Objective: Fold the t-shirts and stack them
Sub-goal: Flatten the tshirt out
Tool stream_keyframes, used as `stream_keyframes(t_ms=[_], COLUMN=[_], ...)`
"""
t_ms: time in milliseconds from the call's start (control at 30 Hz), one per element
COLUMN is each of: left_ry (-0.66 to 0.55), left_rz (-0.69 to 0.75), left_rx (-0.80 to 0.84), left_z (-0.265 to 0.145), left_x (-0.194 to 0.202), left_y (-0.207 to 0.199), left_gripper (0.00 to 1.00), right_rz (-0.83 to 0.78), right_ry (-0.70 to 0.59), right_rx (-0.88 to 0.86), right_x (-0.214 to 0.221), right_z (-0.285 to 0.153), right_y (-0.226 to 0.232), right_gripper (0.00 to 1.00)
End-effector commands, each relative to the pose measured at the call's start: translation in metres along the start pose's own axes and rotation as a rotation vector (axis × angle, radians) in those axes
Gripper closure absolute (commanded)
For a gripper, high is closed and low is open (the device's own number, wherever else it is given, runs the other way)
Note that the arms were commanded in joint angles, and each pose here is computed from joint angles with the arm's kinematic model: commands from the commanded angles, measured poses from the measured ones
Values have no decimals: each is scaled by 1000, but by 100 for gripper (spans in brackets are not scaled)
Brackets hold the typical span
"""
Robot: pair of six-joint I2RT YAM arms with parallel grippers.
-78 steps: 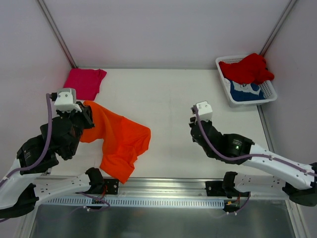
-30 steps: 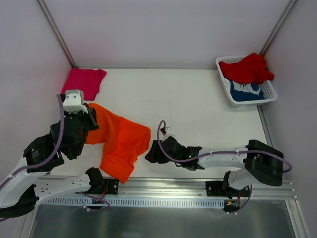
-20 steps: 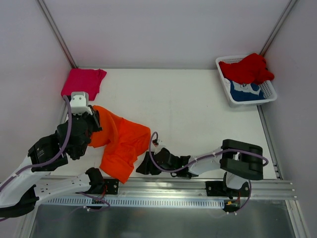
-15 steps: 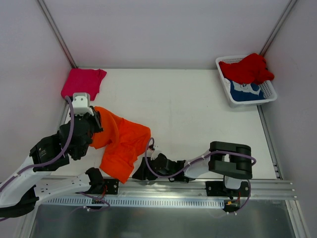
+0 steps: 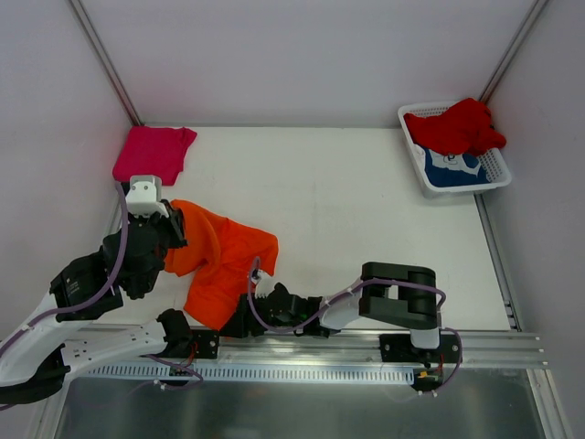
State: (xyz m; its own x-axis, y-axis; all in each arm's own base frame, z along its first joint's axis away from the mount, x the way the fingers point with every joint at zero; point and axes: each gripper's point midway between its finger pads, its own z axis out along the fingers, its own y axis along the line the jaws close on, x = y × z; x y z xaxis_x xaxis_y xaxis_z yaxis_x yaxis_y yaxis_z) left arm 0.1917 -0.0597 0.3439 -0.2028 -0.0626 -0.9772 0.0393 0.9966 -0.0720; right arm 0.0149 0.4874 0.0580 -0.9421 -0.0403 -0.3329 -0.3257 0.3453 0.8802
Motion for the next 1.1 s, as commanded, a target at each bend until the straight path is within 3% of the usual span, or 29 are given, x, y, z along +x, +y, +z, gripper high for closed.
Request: stream_keyframes(t_ms=[0, 567, 1067], left_ry=[-16, -13, -23], left_rz=[-22, -25, -15], left_rx=[8, 2, -4], left_z=[-1, -1, -3], left_x=[-4, 0, -1], left_y=[0, 1, 6], left_gripper=[100, 100, 100], right_rz=[-33, -81, -70], right_ry=[2, -112, -68], right_rx=[-106, 11, 9], right_x=[-1, -37, -38], right_z=[7, -40, -11], right_y=[25, -20, -38], right_gripper=[47, 46, 46])
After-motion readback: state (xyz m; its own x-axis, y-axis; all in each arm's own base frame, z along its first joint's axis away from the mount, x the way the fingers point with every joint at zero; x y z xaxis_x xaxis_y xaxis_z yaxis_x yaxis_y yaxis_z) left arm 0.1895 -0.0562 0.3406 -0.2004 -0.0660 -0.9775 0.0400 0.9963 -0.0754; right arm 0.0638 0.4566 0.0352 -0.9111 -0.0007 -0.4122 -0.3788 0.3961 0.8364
